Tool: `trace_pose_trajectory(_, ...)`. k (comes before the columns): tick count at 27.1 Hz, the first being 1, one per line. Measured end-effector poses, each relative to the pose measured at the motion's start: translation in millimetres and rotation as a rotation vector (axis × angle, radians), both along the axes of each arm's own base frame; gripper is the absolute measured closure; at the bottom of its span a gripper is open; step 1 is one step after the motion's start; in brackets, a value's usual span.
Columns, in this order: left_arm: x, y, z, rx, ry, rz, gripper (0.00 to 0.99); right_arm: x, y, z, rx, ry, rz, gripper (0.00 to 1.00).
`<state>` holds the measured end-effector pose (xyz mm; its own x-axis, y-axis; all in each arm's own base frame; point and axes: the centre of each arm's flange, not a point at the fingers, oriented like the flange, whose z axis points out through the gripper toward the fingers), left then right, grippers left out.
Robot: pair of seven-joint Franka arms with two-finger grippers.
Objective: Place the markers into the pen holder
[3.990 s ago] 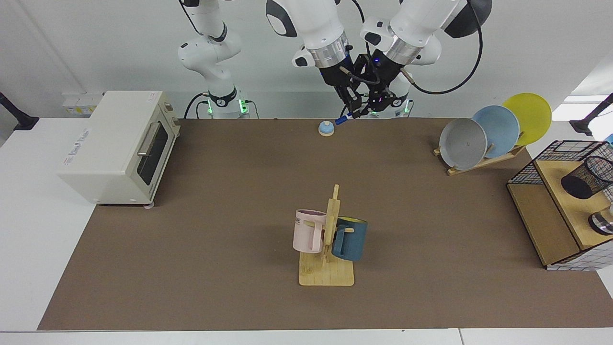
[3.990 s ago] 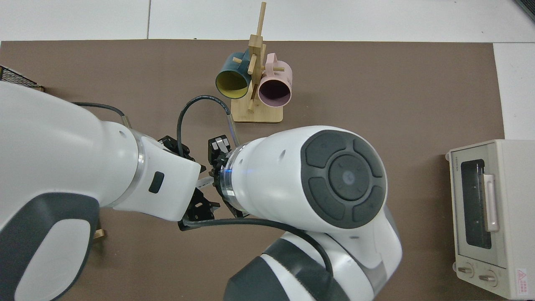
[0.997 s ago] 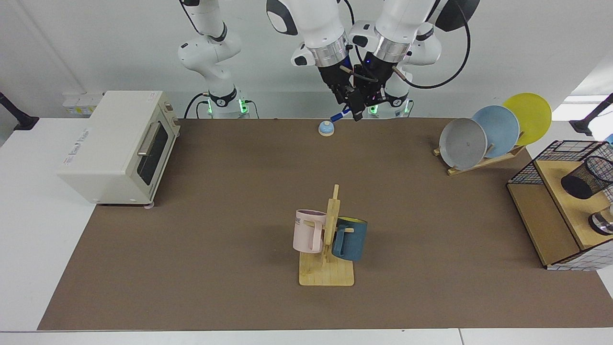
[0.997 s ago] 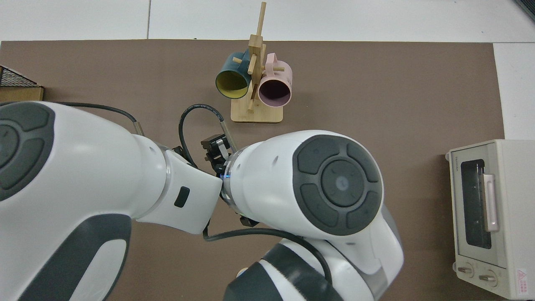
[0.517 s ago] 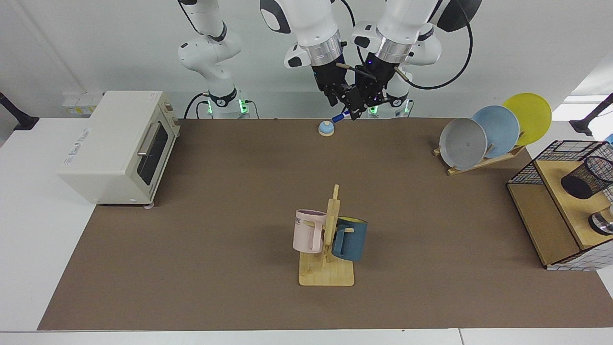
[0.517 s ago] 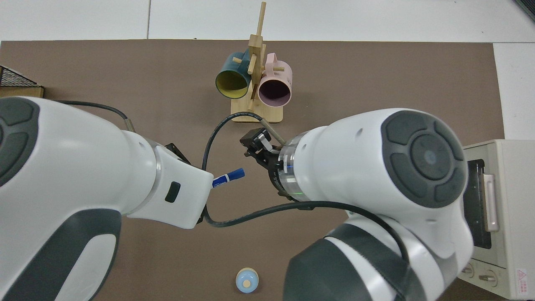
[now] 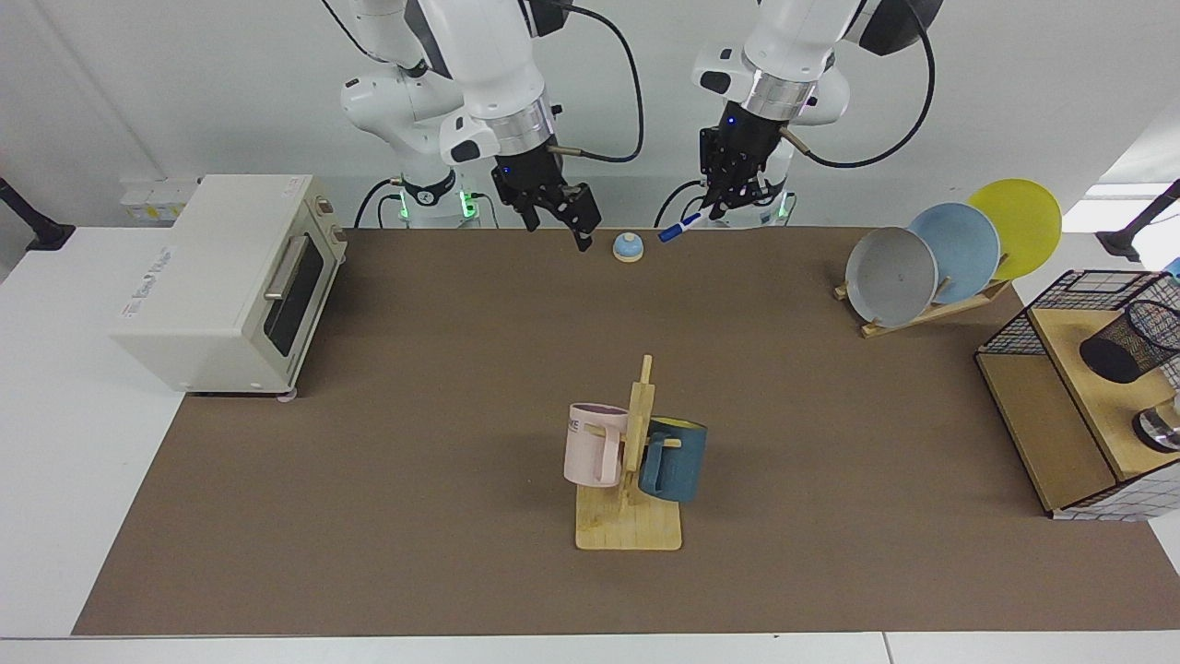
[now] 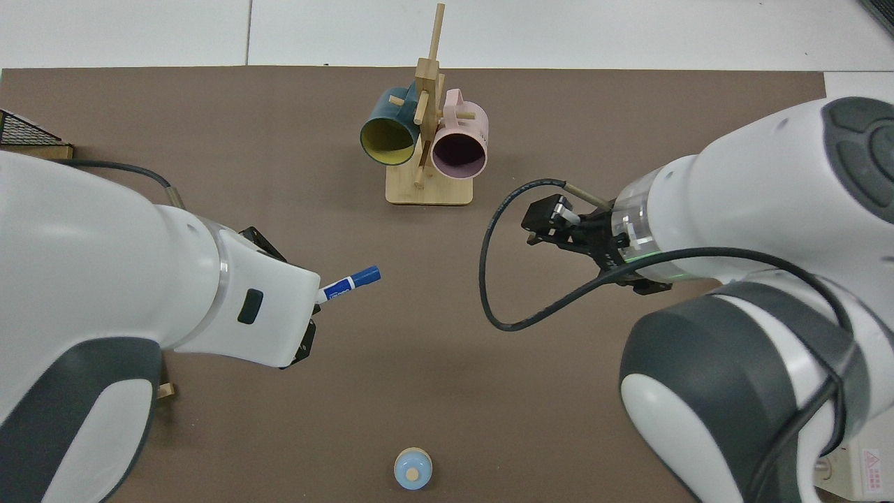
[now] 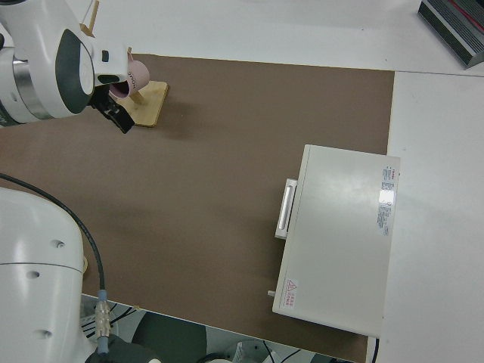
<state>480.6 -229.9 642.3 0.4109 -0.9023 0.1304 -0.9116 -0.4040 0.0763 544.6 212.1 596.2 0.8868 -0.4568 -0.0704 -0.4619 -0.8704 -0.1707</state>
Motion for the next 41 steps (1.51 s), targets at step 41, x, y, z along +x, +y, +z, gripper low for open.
trace_pose_trajectory(41,39,245,62,0.44,-0.117,0.164,0.828,-1.5,-89,-5,-0.2,0.028,0.478,0.0)
